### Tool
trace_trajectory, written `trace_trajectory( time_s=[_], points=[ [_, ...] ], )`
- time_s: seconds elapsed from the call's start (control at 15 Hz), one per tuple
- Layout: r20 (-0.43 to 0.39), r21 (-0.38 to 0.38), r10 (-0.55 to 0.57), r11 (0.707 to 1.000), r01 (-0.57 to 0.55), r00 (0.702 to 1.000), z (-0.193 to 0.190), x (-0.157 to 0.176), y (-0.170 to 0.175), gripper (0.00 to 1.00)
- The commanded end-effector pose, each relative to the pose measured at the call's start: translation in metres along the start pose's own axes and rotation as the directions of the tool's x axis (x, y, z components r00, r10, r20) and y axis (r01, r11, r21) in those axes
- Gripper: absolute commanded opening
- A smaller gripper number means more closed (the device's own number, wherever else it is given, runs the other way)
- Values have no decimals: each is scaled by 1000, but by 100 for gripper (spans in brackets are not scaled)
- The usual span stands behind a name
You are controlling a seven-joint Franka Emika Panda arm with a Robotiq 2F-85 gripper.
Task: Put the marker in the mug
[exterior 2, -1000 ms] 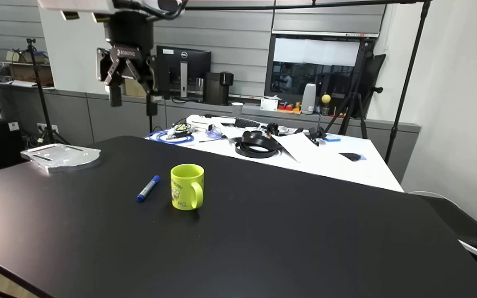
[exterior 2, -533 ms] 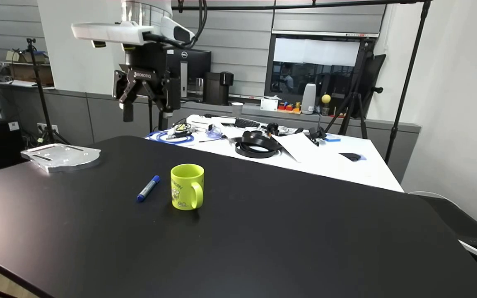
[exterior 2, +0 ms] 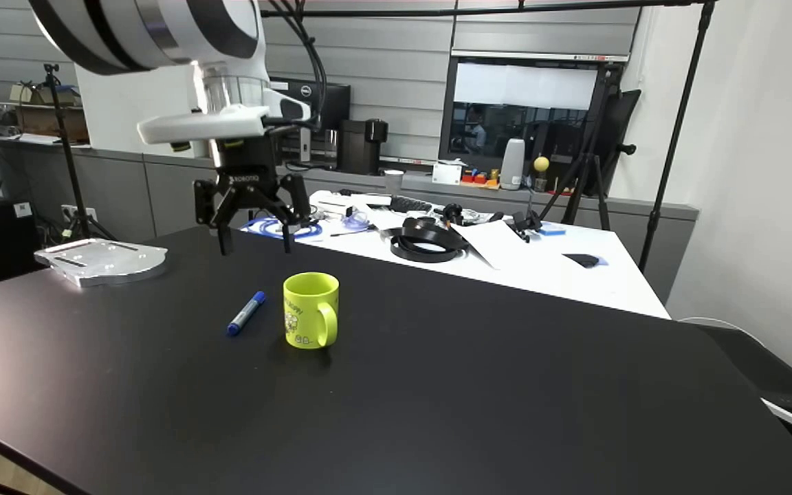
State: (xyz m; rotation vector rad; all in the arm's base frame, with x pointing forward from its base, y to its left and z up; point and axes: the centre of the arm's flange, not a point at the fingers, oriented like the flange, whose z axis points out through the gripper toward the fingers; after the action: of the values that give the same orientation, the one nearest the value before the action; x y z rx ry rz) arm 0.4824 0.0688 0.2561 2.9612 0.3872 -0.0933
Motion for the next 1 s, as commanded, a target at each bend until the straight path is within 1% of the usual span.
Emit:
trace_trajectory(
  time_s=[0.0,0.07,0.2,0.33,0.47,0.6,0.73,0.8,0.93],
  points=[
    [-28,33,-48,998,49,998,34,41,-31,100],
    [-15,18,-38,999,38,999,22,15,-20,100],
    [-3,25,-54,998,54,999,35,18,-29,100],
    [-7,23,-50,998,50,999,32,18,-26,100],
    [-44,45,-6,999,8,999,40,19,-24,100],
    [-96,82,27,996,-19,995,46,25,-37,100],
    [-124,124,55,991,-39,991,51,35,-54,100],
    [-139,120,47,992,-30,989,54,38,-62,100],
    [-136,126,28,992,-10,990,60,43,-74,100]
  ],
)
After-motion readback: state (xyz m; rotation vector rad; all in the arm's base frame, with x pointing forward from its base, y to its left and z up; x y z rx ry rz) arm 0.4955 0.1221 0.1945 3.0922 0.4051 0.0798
